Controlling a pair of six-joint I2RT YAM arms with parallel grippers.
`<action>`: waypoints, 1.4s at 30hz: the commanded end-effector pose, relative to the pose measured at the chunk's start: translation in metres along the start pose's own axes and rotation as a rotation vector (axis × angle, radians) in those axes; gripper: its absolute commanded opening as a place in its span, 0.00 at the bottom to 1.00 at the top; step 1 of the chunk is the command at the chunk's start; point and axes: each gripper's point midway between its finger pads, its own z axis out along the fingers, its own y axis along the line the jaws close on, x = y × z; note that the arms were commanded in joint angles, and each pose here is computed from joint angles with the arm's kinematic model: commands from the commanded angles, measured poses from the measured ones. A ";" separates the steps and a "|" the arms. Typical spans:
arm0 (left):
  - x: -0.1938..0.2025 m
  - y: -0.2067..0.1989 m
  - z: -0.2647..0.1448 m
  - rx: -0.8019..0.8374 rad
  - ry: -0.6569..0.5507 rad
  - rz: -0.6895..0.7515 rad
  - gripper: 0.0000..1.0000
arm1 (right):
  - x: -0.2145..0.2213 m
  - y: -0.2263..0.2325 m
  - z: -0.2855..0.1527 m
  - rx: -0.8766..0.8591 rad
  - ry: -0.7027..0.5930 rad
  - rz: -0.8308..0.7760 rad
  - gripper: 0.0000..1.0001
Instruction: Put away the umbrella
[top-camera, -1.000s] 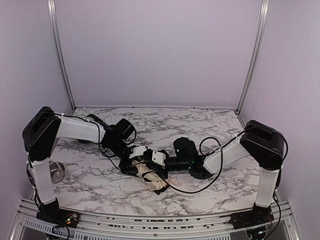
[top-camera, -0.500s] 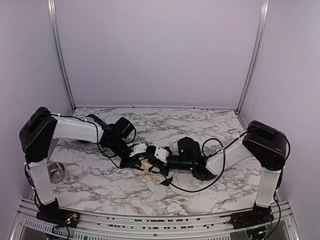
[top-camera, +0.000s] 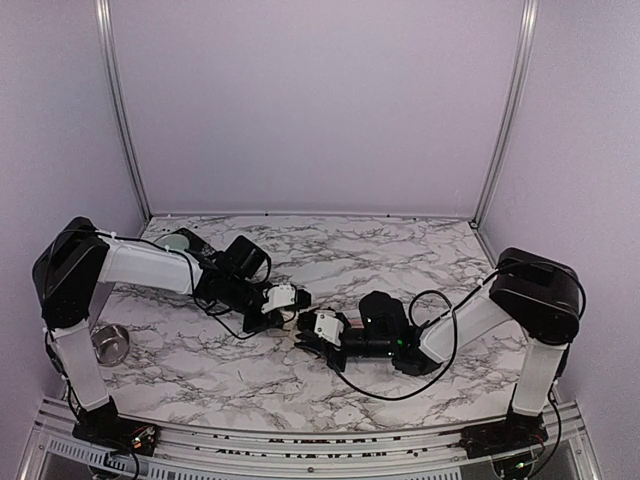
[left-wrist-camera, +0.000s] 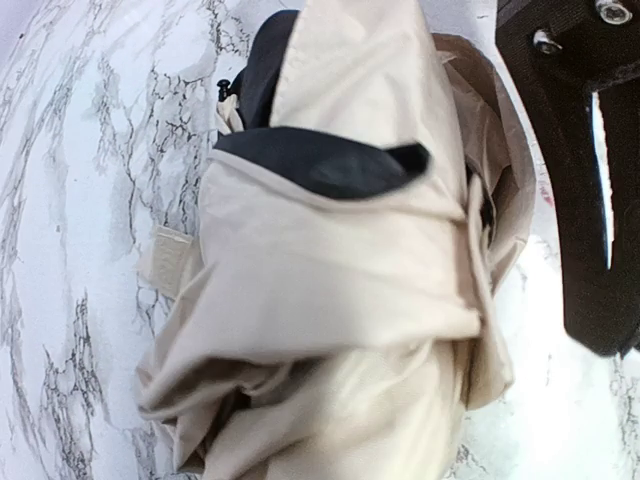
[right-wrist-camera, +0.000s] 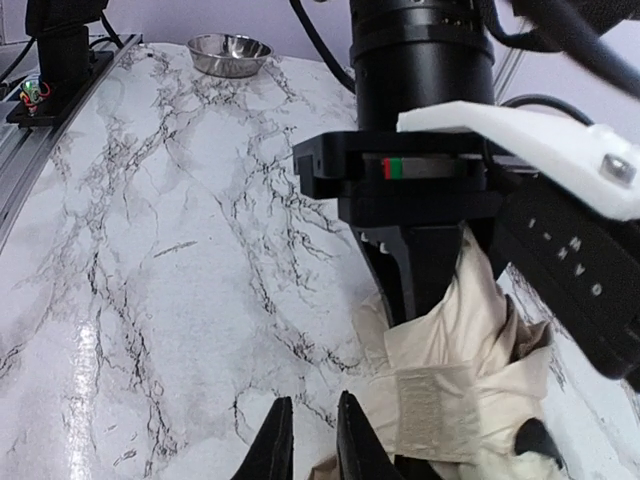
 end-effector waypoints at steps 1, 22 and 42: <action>0.019 0.004 0.005 -0.069 0.080 0.039 0.00 | 0.012 -0.001 0.000 0.031 0.050 0.032 0.16; 0.035 -0.001 0.014 -0.051 0.151 0.014 0.00 | -0.030 -0.071 -0.082 0.128 -0.051 0.285 0.49; 0.034 -0.010 0.012 0.040 0.118 0.045 0.00 | 0.075 -0.059 0.007 -0.278 0.341 0.110 1.00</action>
